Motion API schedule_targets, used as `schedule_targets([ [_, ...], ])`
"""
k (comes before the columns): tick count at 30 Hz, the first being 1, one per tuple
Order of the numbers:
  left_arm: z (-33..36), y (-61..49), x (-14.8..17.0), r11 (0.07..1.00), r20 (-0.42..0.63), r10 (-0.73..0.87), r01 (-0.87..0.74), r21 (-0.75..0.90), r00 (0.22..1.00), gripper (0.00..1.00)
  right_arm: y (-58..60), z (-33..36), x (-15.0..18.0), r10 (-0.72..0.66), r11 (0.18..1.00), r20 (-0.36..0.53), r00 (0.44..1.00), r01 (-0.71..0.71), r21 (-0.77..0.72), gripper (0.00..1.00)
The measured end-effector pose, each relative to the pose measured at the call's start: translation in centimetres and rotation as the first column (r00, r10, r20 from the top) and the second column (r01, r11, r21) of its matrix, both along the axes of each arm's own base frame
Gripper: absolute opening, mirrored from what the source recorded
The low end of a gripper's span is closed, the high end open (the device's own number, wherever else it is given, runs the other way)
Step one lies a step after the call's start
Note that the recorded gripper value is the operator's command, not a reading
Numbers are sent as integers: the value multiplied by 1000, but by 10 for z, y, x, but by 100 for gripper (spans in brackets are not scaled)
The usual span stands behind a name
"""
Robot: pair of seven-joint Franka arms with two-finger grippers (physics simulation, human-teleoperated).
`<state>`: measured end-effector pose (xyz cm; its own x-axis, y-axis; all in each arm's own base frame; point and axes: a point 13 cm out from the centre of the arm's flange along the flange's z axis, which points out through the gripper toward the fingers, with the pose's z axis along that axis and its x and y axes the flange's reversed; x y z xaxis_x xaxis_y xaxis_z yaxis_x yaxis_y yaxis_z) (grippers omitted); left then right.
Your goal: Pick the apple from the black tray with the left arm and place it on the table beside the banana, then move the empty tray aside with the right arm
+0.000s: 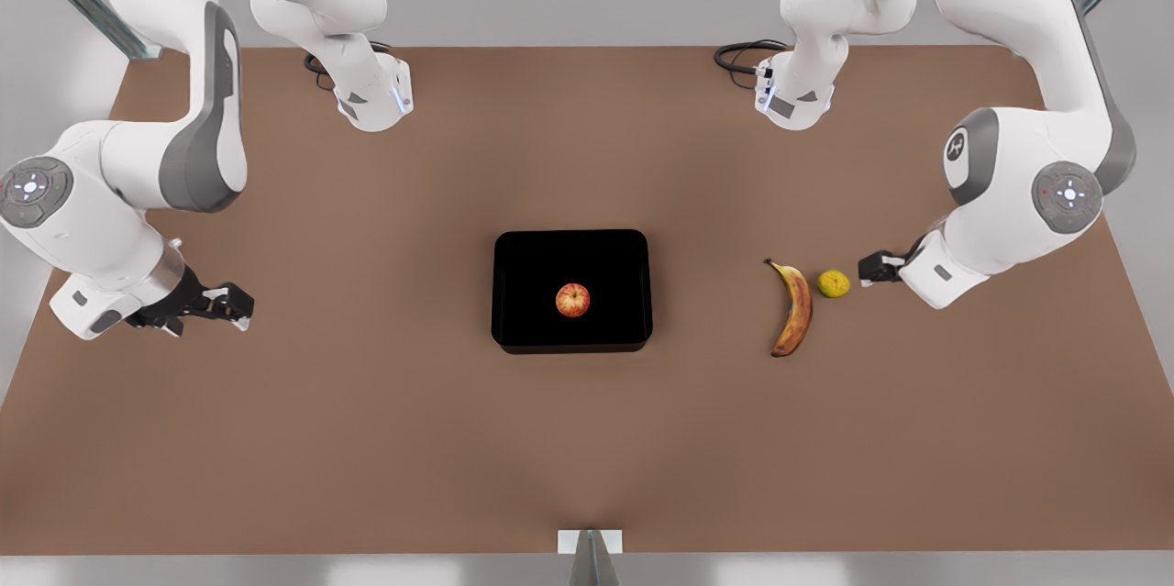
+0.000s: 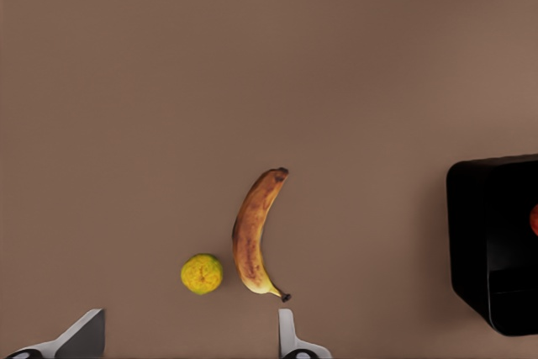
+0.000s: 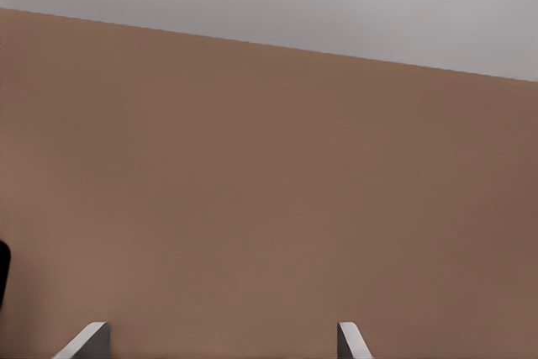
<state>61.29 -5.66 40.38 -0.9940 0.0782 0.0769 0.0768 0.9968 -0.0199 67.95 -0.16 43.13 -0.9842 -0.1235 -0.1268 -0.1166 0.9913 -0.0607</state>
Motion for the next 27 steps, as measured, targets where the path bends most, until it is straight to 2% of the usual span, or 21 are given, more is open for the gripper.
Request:
schedule_targets([
  [2, 1, -1, 5, 1000, 13, 3, -3, 0, 1000, 100, -1, -2, 1, 3, 1000, -1, 1000, -3, 0, 100],
  [4, 5, -38, 4, 999, 28, -45, 46, -17, 999, 100, -5, -61, 8, 1, 1000, -82, 997, -1, -8, 100],
  [5, 9, -89, -4, 992, 36, -118, 119, -27, 992, 100, -6, -87, 11, 2, 1000, -115, 993, -3, -11, 100],
  [7, 19, -217, -32, 952, 82, -304, 307, -19, 949, 100, -7, -107, 13, 3, 1000, -135, 991, -5, -13, 100],
  [8, 19, -272, -54, 919, 100, -392, 393, 14, 914, 100, -10, -99, 18, 1, 1000, -118, 993, -3, -15, 100],
  [10, 1, -354, -93, 874, 112, -486, 483, 53, 867, 100, -19, -70, 25, -10, 1000, -71, 997, 9, -18, 100],
  [12, -38, -414, -119, 859, 112, -511, 506, 78, 852, 100, -47, -67, 27, -47, 999, -64, 997, 46, -18, 100],
  [15, -89, -461, -128, 906, 107, -422, 421, 36, 900, 100, -50, -66, 27, -53, 999, -63, 997, 53, -2, 100],
  [19, -130, -509, -114, 965, 154, -256, 261, -10, 954, 100, -44, -70, 27, -50, 998, -71, 996, 51, 20, 100],
  [27, -196, -497, -94, 999, 182, -48, 43, 32, 982, 100, -41, -72, 27, -43, 999, -75, 996, 45, 28, 100],
])
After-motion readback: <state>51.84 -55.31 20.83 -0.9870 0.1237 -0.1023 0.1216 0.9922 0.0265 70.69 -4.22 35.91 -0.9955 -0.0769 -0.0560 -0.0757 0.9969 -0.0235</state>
